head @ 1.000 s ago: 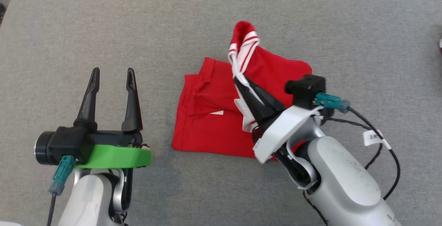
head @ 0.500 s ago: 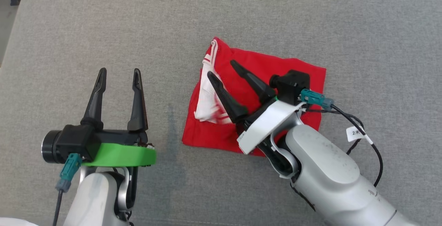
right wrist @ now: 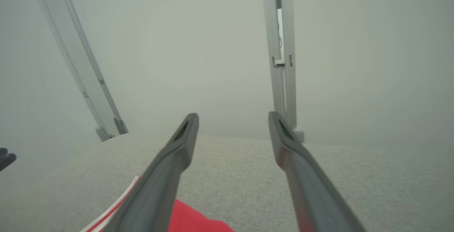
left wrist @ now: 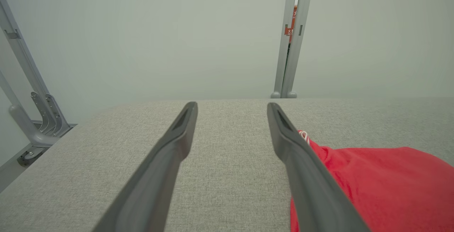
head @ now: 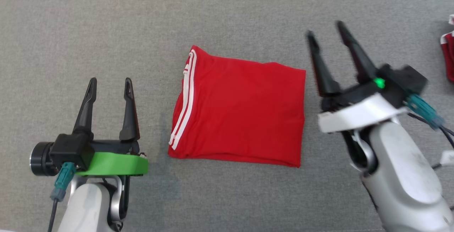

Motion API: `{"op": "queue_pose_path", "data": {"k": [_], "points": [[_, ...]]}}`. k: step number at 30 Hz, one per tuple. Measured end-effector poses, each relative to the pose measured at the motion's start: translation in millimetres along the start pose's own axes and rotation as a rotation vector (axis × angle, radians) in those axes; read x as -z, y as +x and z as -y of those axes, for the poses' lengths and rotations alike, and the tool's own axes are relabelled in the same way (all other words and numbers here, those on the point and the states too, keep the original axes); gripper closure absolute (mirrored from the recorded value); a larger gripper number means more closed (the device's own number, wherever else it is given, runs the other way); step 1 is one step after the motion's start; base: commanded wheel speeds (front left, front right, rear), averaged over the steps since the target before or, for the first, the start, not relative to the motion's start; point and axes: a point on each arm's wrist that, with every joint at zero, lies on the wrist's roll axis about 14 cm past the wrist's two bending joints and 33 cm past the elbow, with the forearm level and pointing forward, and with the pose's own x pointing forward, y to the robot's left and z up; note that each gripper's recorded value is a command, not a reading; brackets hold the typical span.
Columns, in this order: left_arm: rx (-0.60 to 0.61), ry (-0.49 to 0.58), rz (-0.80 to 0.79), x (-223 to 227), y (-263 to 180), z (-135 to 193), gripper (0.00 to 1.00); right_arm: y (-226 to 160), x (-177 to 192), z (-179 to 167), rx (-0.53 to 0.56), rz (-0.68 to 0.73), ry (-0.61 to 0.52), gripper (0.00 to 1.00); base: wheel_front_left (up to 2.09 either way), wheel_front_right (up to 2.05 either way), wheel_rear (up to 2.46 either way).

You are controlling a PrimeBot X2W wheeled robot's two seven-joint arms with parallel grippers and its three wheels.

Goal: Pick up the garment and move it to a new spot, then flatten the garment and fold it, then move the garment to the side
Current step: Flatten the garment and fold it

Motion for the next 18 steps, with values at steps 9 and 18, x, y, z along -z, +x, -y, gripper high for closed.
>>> {"op": "queue_pose_path", "data": {"k": [9,18], "points": [[0.018,0.014,-0.003,-3.1,-8.8,3.9,0.0,-83.8,-21.4,69.4,0.271,-0.043,-0.122,0.0,0.0,0.0,0.0],[0.031,0.024,-0.028,-2.6,-32.8,5.9,0.0,-128.9,-30.1,59.9,0.335,-0.093,-0.12,0.0,0.0,0.0,0.0]]}}
